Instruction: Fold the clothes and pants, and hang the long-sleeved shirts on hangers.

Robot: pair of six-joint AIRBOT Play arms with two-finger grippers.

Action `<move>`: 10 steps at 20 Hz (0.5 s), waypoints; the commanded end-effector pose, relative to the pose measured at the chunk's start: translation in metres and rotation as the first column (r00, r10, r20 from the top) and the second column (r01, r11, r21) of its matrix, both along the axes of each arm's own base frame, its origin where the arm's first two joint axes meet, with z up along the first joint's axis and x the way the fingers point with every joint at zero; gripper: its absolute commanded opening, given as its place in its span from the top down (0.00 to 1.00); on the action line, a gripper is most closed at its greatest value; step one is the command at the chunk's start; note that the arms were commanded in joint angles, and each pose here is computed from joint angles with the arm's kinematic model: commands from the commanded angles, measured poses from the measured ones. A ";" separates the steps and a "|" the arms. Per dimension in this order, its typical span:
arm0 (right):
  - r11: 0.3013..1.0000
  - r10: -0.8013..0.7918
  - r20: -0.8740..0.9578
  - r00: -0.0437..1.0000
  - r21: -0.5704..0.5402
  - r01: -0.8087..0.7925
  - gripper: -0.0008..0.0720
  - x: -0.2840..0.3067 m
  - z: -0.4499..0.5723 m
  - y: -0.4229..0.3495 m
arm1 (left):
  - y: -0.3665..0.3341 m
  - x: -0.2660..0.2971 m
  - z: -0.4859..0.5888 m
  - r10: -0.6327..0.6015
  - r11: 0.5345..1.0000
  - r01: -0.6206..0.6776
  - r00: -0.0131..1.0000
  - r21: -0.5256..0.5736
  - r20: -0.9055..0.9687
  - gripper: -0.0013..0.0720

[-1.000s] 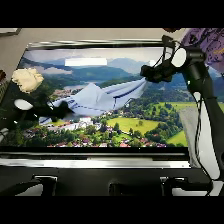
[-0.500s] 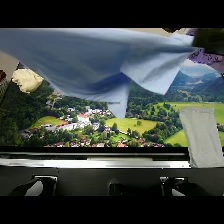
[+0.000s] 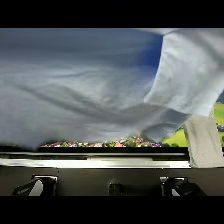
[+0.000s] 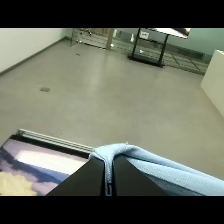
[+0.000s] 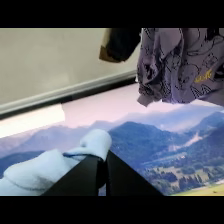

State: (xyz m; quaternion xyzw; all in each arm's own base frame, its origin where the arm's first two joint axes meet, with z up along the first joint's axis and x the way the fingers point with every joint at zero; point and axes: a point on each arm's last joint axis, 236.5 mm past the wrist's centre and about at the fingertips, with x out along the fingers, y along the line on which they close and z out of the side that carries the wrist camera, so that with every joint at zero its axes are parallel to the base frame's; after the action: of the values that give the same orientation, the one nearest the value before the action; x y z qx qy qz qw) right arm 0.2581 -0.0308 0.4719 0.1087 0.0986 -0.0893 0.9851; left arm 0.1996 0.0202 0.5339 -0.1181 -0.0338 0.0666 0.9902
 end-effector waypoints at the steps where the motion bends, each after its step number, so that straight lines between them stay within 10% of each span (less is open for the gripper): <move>1: 0.999 0.022 0.091 0.996 0.039 -0.025 0.95 0.003 0.020 0.007 | 0.015 0.021 -0.019 0.029 0.999 -0.031 0.997 -0.032 -0.067 0.96; 10: 0.969 0.188 -0.549 0.815 0.240 -0.062 0.95 0.243 -0.256 0.113 | 0.076 0.230 -0.333 -0.115 0.970 -0.084 0.671 -0.229 -0.733 0.96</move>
State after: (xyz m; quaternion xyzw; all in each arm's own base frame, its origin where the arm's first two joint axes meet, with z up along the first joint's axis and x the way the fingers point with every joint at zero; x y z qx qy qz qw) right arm 0.4425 0.0410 0.3209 0.1370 0.2971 -0.0584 0.9432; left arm 0.3826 0.0905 0.3068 -0.1796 0.2781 0.1064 0.9376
